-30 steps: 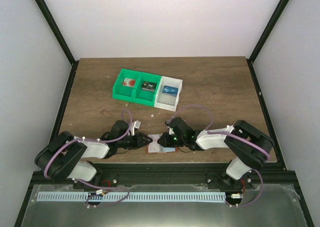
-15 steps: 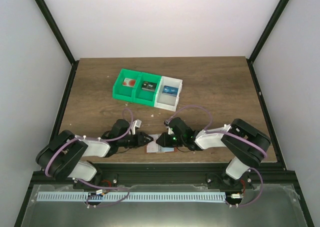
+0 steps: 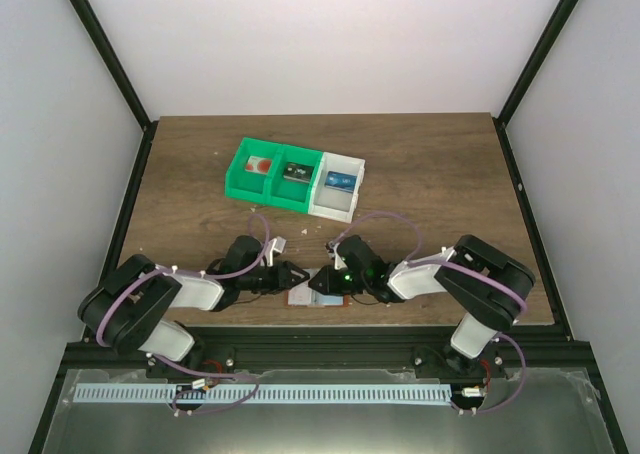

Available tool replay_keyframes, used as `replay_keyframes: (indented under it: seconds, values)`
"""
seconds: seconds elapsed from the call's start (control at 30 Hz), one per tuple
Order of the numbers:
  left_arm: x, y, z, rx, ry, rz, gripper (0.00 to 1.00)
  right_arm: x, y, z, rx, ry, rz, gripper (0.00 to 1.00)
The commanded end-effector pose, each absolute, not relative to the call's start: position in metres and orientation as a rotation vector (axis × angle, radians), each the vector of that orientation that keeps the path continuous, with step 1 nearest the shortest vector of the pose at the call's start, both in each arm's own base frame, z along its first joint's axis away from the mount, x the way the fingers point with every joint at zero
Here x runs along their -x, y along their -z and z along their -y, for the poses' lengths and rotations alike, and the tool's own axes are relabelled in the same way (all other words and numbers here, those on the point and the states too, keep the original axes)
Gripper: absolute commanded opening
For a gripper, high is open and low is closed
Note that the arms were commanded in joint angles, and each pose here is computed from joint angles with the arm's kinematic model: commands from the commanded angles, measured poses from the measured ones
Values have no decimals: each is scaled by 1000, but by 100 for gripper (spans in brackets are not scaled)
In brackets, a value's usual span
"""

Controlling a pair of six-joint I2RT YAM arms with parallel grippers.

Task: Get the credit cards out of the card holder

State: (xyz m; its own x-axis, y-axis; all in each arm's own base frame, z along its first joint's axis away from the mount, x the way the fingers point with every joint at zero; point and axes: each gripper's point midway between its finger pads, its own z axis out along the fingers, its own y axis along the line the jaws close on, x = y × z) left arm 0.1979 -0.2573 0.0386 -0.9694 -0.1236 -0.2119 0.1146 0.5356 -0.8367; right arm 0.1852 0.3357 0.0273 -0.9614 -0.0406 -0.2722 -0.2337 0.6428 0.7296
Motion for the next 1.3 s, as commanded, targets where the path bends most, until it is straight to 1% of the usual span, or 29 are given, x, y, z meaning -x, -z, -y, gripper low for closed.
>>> replay_keyframes:
  seconds: [0.0, 0.23, 0.43, 0.53, 0.9, 1.27]
  values:
    - [-190, -30, 255, 17, 1404, -2560, 43, -176, -23, -336, 238, -1256, -2650, 16]
    - [-194, -41, 257, -4, 1404, -2536, 44, -179, -21, -334, 216, -1225, -2653, 15]
    - [-207, -47, 248, -34, 1236, -2541, 52, -179, -19, -330, 204, -1200, -2659, 15]
    - [-208, -44, 244, -37, 1188, -2559, 54, -179, -18, -330, 206, -1199, -2661, 15]
    - [-206, -34, 242, -48, 1154, -2605, 56, -182, -19, -332, 194, -1193, -2654, 14]
    - [-208, -43, 240, -56, 1130, -2586, 60, -183, -17, -330, 188, -1183, -2660, 14]
